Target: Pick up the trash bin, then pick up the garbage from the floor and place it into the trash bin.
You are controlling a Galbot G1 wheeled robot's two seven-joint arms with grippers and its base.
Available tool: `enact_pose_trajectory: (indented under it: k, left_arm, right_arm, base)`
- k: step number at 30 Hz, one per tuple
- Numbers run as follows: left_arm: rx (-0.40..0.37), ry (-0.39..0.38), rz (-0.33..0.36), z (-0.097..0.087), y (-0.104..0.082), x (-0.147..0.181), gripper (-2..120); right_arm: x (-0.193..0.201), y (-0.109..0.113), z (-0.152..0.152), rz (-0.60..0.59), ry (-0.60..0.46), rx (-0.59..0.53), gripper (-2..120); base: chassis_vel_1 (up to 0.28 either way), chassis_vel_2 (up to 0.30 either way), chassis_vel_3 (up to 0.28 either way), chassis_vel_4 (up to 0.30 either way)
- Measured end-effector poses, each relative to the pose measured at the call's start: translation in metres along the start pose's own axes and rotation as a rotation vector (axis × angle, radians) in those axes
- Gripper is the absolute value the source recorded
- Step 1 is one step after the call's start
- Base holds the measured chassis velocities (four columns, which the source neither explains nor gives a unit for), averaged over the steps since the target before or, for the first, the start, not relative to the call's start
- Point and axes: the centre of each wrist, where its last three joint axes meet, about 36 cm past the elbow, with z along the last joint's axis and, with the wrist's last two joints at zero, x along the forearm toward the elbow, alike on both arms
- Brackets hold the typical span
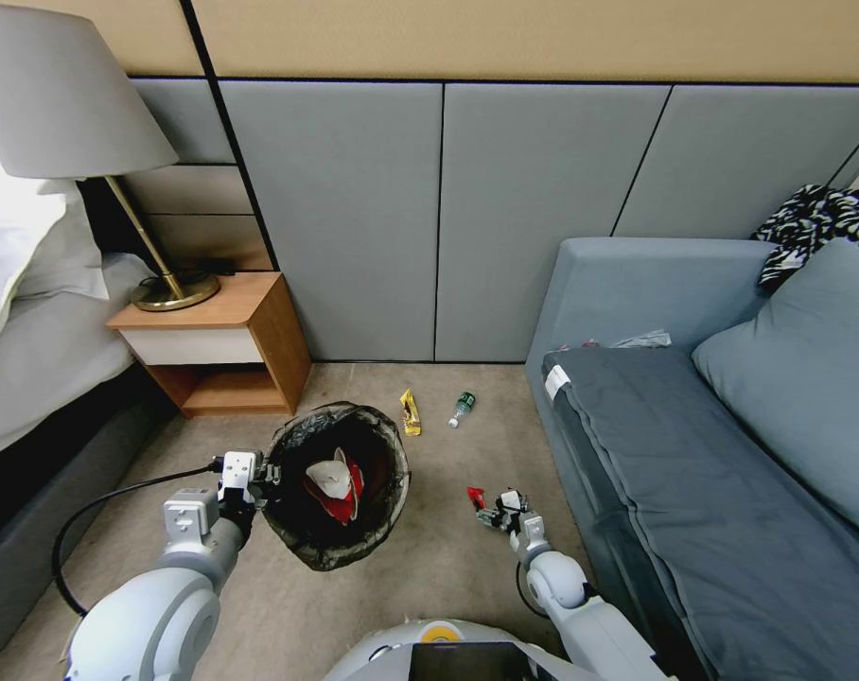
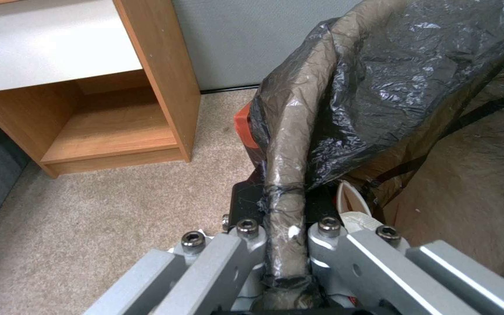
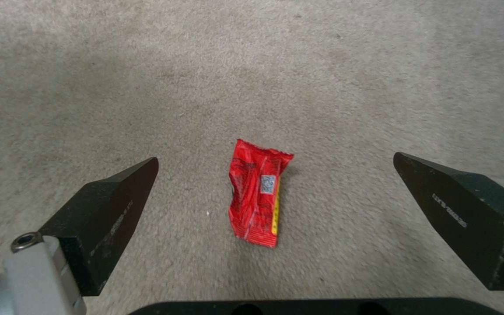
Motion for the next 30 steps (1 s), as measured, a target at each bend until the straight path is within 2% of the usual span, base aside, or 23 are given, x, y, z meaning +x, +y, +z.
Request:
enact_pose_trajectory:
  k: [12, 30]
  left_arm:
    - [-0.002, 0.003, 0.006, 0.0, -0.001, 0.0, 1]
    - [-0.007, 0.007, 0.013, 0.001, -0.002, 0.0, 1]
  right_arm:
    - [-0.026, 0.005, 0.019, -0.009, -0.049, 0.001, 100]
    - [-0.047, 0.004, 0.035, 0.004, -0.012, 0.009, 100]
  base:
    - [0.0, 0.0, 0.0, 0.0]
    - [0.0, 0.0, 0.0, 0.0]
